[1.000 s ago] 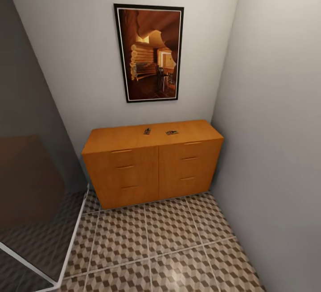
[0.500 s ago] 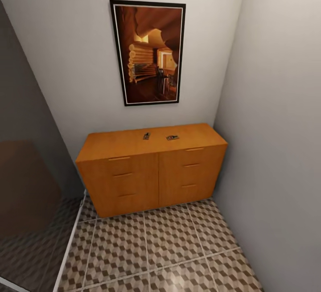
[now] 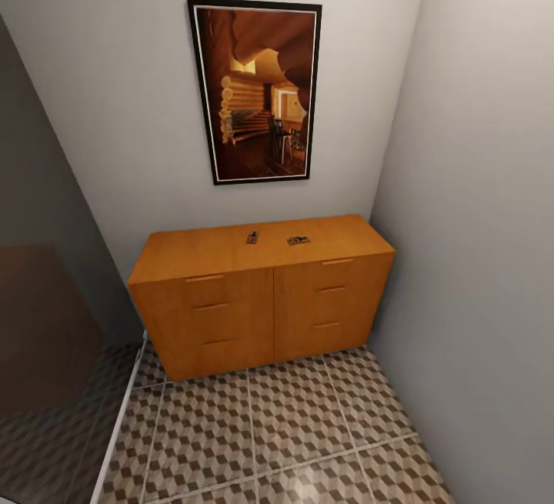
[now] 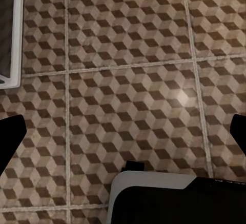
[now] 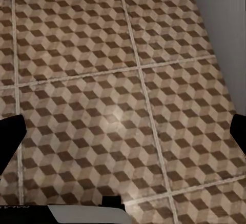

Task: Take the four mousetraps from the cabinet in the bathroom and place them on the bathroom floor. Make sure all four end up on the same floor surface, and ensure that at least two of them are either under or directly next to the same bathroom sink.

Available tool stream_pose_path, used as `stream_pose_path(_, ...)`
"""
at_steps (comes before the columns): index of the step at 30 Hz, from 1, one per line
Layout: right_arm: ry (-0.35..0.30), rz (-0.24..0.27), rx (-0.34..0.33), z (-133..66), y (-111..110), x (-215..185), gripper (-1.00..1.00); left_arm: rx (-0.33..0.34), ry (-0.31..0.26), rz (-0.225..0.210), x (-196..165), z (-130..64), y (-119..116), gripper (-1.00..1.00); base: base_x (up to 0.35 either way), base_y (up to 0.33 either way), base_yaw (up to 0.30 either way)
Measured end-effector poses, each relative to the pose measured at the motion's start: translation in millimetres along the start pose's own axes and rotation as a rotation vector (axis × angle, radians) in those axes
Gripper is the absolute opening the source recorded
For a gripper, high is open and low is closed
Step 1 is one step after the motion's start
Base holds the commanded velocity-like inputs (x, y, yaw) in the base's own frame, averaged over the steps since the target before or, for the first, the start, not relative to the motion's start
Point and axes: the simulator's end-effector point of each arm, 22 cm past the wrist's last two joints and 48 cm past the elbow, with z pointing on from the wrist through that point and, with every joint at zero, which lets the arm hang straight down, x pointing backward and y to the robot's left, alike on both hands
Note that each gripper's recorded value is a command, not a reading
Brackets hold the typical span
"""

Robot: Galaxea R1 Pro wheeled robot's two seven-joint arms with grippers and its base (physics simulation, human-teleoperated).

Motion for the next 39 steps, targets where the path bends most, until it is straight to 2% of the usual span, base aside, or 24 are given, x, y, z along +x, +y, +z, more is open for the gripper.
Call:
stream_pose_path(1, -0.01, 0.001, 0.0, 1.6, 0.3, -4.2, 1.0, 0.0, 0.0, 0.0, -0.1, 0.1, 0.0, 1.0, 0.0, 0.0, 0.0)
stream_pose_path(2, -0.065, 0.008, 0.008, 10.1, 0.8, -28.4, 1.0, 0.0, 0.0, 0.0, 0.2, -0.1, 0.0, 1.0, 0.0, 0.0, 0.0)
stream_pose_path(4, -0.099, 0.016, 0.024, 14.5, -1.5, -43.4, 1.0, 0.0, 0.0, 0.0, 0.1, -0.1, 0.0, 1.0, 0.0, 0.0, 0.0)
stream_pose_path(6, -0.162, 0.027, 0.066, 21.3, -7.8, -72.6, 1.0, 0.0, 0.0, 0.0, -0.1, 0.0, 0.0, 1.0, 0.0, 0.0, 0.0)
stream_pose_path(9, -0.212, 0.042, 0.107, 25.8, -13.5, -97.6, 1.0, 0.0, 0.0, 0.0, 0.0, 0.0, 0.0, 1.0, 0.0, 0.0, 0.0)
stream_pose_path(16, -0.194, 0.051, 0.121, 40.1, -10.5, -131.3, 1.0, 0.0, 0.0, 0.0, 0.2, -0.1, 0.0, 1.0, 0.0, 0.0, 0.0)
stream_pose_path(20, -0.231, 0.054, 0.109, 45.3, -7.1, -169.2, 1.0, 0.0, 0.0, 0.0, 0.0, 0.0, 0.0, 1.0, 0.0, 0.0, 0.0)
stream_pose_path(24, -0.294, 0.052, 0.101, 44.9, -10.6, -213.0, 1.0, 0.0, 0.0, 0.0, 0.0, 0.0, 0.0, 1.0, 0.0, 0.0, 0.0)
stream_pose_path(28, -0.336, 0.043, 0.084, 39.9, -9.2, -267.6, 1.0, 0.0, 0.0, 0.0, 0.1, -0.1, 0.0, 1.0, 0.0, 0.0, 0.0)
stream_pose_path(34, -0.328, 0.033, 0.06, 29.8, -0.7, -311.2, 1.0, 0.0, 0.001, 0.0, 0.5, -0.2, 0.0, 1.0, 0.0, 0.0, 0.0)
stream_pose_path(39, -0.34, 0.026, 0.042, 13.4, 4.6, -350.8, 1.0, 0.0, 0.001, 0.0, 0.2, -0.1, 0.0, 1.0, 0.0, 0.0, 0.0)
